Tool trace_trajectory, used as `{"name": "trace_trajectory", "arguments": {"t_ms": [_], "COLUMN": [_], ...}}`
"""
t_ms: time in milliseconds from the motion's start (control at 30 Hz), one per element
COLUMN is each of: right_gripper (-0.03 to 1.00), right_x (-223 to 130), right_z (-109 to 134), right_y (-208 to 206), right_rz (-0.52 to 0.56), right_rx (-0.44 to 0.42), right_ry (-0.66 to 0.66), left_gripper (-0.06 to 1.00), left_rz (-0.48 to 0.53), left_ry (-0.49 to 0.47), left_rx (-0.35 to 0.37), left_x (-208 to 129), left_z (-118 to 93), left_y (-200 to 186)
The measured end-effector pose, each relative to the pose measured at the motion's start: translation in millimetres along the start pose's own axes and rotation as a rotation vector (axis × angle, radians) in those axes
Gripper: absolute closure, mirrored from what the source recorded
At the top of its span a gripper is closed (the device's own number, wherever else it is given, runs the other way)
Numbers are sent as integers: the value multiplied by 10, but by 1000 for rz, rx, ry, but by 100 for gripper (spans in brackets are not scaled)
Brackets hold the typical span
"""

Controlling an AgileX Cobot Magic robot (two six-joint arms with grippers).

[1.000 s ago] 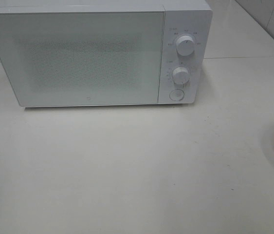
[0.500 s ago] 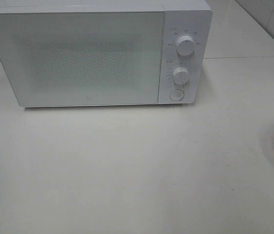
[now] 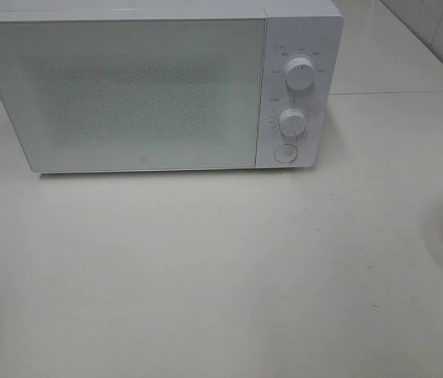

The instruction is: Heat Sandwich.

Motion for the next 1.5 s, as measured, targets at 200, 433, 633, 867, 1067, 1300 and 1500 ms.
{"name": "trace_trajectory", "arguments": {"t_ms": [200,433,633,867,1067,1300,1500], "right_gripper": [22,22,22,22,22,22,22], "right_x": [0,0,0,0,0,0,0], "right_z": [0,0,0,0,0,0,0], "right_y": [0,0,0,0,0,0,0], "right_rz": [0,0,0,0,0,0,0], "right_rx": [0,0,0,0,0,0,0], "right_ry": [0,0,0,0,0,0,0], "left_gripper": [17,17,17,17,17,17,17], "left_rz": [0,0,0,0,0,0,0], "left_ry": [0,0,0,0,-1,-1,-1], "left_rx": [0,0,0,0,0,0,0], "left_x": [0,0,0,0,0,0,0], "left_z": [0,0,0,0,0,0,0], "left_y": [0,0,0,0,0,0,0]}}
Point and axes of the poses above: a point on each arm's last joint axis where the gripper is mounted, y pointing out along that axis toward the gripper, z along the wrist's bending axis when the last joint is at zero, x = y × z, the point moved 7 cm from there along y, pointing out along that axis toward the gripper, and after that the axes turned 5 degrees about y, right-handed, at the moved point
